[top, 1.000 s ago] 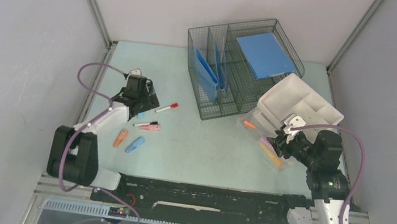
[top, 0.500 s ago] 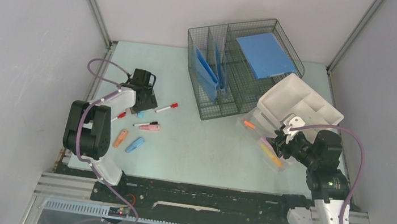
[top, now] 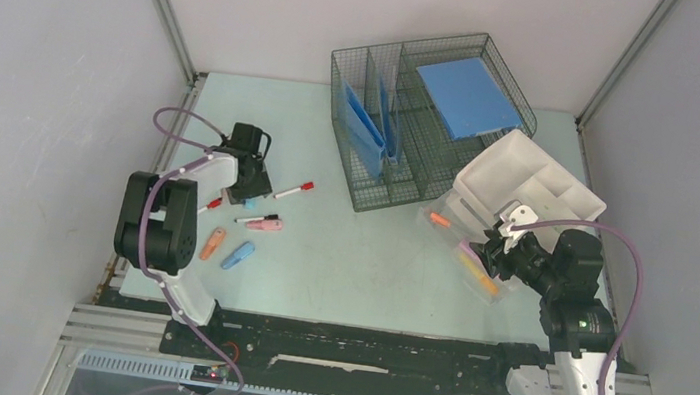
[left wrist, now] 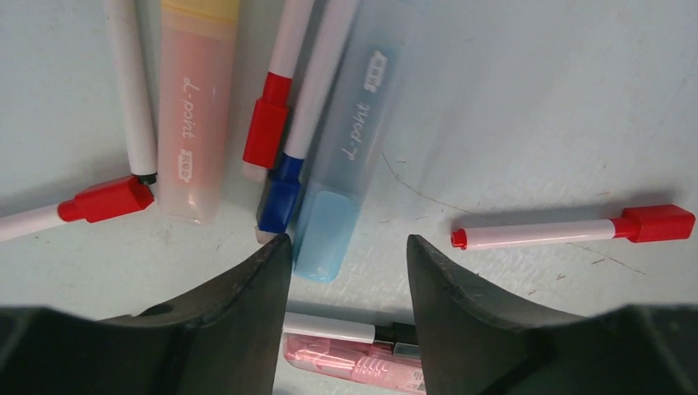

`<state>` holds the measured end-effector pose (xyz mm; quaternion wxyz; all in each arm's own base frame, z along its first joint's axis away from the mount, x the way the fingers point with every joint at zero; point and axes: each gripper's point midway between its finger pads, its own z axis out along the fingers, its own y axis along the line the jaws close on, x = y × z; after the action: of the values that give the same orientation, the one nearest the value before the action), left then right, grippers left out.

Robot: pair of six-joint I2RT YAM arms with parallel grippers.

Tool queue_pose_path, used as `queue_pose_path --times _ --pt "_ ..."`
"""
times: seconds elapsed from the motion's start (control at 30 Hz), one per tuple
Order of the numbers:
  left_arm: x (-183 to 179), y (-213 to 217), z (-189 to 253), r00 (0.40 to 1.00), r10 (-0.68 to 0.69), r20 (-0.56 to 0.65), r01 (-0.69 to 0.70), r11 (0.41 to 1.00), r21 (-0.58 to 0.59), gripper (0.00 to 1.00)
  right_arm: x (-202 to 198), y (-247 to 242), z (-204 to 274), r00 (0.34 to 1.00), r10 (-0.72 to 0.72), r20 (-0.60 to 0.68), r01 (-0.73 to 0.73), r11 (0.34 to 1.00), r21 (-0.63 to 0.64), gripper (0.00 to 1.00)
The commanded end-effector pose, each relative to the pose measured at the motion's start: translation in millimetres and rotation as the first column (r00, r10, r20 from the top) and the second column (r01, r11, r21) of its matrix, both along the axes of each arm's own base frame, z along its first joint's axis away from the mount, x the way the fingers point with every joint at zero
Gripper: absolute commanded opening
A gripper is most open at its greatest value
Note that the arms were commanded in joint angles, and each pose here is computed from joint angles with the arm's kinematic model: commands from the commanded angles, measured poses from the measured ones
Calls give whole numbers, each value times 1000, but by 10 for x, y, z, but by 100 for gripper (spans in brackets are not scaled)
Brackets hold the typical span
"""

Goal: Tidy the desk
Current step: Place the stationery in the drawer, then pick up the stationery from the center of the board.

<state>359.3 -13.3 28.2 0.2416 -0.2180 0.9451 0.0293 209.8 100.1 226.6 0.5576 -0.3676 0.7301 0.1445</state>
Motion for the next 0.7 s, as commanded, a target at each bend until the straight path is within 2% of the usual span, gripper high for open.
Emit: queue_pose_path --times 0.0,0.23,0.67 --pt "56 -42 65 1000 -25 6 25 999 -27 58 10 7 220 998 9 70 -8 1000 -5 48" --pt "33 -123 46 999 -45 -5 44 997 -62 53 -3 14 229 997 13 78 -12 1000 -9 48" --pt "16 -42 -20 994 -49 -101 49 999 -5 55 -26 42 237 996 29 86 -28 1000 -14 48"
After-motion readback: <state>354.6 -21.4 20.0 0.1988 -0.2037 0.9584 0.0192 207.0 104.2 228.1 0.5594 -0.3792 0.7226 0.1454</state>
